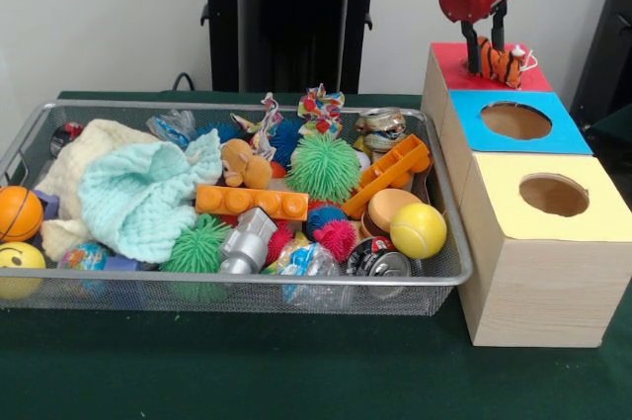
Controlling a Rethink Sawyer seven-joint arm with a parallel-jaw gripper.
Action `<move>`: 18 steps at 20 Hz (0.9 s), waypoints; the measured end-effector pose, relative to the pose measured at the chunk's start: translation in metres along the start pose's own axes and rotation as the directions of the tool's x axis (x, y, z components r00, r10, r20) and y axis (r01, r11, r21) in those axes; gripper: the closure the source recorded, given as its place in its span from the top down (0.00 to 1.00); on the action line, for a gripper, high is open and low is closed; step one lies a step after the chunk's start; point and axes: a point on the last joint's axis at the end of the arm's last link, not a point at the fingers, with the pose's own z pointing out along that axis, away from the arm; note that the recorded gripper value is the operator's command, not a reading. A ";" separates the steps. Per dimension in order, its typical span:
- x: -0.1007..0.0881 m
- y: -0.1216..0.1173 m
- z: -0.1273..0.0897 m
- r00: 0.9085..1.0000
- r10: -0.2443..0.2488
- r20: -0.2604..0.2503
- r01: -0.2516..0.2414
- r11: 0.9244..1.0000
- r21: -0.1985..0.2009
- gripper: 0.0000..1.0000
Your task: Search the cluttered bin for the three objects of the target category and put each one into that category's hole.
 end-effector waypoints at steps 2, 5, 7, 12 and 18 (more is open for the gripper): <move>0.002 -0.001 0.000 1.000 0.003 -0.004 -0.003 1.000 0.003 1.00; 0.004 -0.002 0.000 1.000 0.006 -0.010 -0.006 1.000 0.008 1.00; 0.006 -0.001 0.001 1.000 0.007 -0.017 -0.007 1.000 0.012 1.00; 0.009 0.001 0.001 0.999 0.007 -0.032 -0.007 1.000 0.011 1.00; 0.011 0.007 -0.008 0.997 0.006 -0.079 -0.008 0.999 -0.034 1.00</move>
